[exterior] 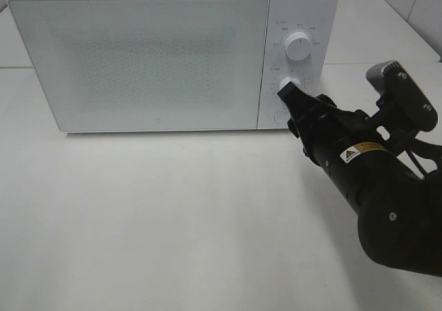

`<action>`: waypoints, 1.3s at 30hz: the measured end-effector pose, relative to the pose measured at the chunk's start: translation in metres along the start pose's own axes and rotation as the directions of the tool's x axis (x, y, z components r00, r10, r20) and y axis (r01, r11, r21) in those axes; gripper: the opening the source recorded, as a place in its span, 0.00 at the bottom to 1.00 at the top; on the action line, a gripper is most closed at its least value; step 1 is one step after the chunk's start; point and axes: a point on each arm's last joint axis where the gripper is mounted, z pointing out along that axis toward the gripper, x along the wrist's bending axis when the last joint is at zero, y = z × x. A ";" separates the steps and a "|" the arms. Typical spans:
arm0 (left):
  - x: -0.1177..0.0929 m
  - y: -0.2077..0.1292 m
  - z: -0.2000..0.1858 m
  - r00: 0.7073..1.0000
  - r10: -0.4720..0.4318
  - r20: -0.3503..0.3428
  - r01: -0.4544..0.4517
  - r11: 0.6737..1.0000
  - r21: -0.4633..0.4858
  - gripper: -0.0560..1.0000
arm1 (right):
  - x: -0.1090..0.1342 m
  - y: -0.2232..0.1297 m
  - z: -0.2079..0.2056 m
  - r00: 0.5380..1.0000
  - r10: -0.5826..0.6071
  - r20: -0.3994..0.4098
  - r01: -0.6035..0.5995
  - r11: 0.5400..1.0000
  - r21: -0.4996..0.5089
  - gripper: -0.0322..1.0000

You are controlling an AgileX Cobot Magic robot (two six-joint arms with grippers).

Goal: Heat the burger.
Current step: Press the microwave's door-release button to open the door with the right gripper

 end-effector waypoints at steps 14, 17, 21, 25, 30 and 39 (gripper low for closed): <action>0.000 0.000 0.000 1.000 0.000 0.000 0.000 1.000 0.000 0.99 | -0.004 -0.006 0.000 0.847 0.528 0.067 -0.531 0.847 0.033 0.13; 0.000 0.000 0.000 1.000 0.000 0.000 0.000 1.000 0.000 0.99 | -0.004 -0.007 0.000 0.827 0.556 0.085 -0.560 0.827 0.038 0.06; 0.000 0.000 0.000 1.000 0.000 0.000 0.000 1.000 0.000 0.99 | -0.005 -0.008 0.000 0.800 0.592 0.094 -0.597 0.801 0.037 0.04; 0.000 0.000 0.000 1.000 0.000 0.000 0.000 1.000 0.000 0.99 | -0.006 -0.007 0.000 0.784 0.613 0.102 -0.618 0.786 0.024 0.04; 0.000 0.000 0.000 1.000 0.000 0.000 0.000 1.000 0.000 0.99 | -0.010 -0.008 0.003 0.780 0.615 0.115 -0.619 0.785 0.003 0.04; 0.000 0.000 0.000 1.000 0.000 0.000 0.000 1.000 0.000 0.99 | -0.012 -0.013 0.030 0.772 0.621 0.139 -0.624 0.781 -0.029 0.04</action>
